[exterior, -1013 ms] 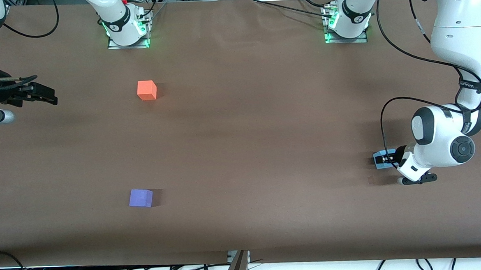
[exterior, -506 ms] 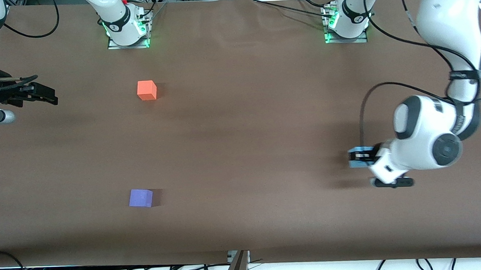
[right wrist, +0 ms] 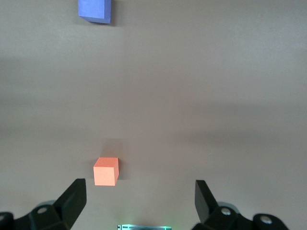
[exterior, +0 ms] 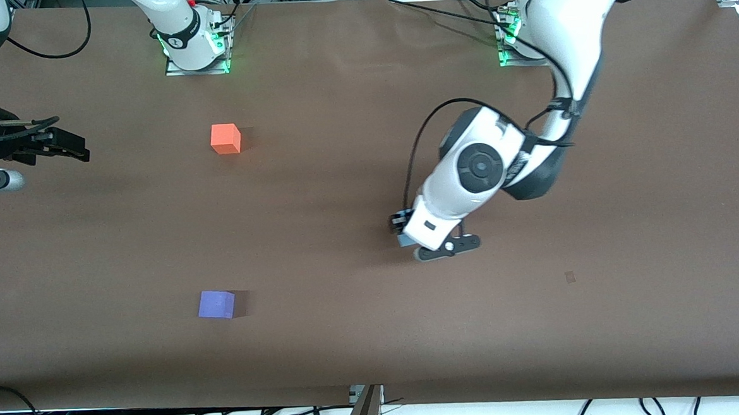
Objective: Place blue block between orange and purple blocks
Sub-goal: 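Carry the light-blue cube with the left gripper toward the table middle, then set down the cube with the left gripper while the right gripper approaches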
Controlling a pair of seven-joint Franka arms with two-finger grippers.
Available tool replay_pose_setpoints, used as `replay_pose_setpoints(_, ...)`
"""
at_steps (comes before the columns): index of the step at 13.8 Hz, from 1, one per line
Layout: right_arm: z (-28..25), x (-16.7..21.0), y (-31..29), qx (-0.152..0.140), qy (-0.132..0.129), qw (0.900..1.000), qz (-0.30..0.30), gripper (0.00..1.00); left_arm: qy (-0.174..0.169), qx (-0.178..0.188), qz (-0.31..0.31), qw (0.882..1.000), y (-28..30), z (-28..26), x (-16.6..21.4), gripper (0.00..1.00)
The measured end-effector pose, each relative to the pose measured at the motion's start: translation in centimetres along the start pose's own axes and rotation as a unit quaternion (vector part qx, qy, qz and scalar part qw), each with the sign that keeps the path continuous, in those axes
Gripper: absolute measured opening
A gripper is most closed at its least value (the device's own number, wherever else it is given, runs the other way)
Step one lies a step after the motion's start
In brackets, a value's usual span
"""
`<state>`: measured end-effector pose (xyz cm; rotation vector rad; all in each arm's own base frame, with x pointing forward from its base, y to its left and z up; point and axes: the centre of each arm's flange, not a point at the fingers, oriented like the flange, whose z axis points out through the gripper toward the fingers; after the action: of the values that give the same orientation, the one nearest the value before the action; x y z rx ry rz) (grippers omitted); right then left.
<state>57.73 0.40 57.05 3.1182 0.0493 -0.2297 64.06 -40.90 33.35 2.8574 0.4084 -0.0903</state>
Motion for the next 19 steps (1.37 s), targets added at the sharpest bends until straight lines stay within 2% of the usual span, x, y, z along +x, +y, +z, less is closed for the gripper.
replay_pose_setpoints(2, 1.0, 0.6, -0.2, 0.0, -0.008, 1.0, -0.002, 1.0, 0.003, -0.023, -0.023, 0.999, 1.9, 2.8, -1.1, 0.64)
replay_pose_setpoints(5, 1.6, 1.2, 0.5, 0.0, -0.007, 1.0, 0.004, 1.0, 0.009, -0.036, -0.034, 0.999, 4.4, 8.6, -4.3, 0.64)
replay_pose_setpoints(9, 2.0, 2.0, 0.8, 0.001, 0.006, 1.0, 0.007, 1.0, 0.021, -0.001, -0.019, 1.0, 4.9, 15.0, -7.0, 0.64)
replay_pose_setpoints(12, 2.7, 2.5, -0.8, 0.005, 0.0, 1.0, -0.006, 1.0, 0.022, 0.008, -0.018, 1.0, 4.6, 16.0, -7.2, 0.64)
replay_pose_setpoints(15, 3.2, 2.8, -2.9, 0.026, -0.003, 1.0, -0.017, 1.0, 0.021, 0.011, -0.018, 1.0, 4.5, 16.6, -7.2, 0.64)
replay_pose_setpoints(19, 4.3, 3.4, -7.2, 0.026, -0.004, 1.0, 0.004, 1.0, 0.024, 0.013, -0.015, 1.0, 4.5, 16.6, -7.3, 0.64)
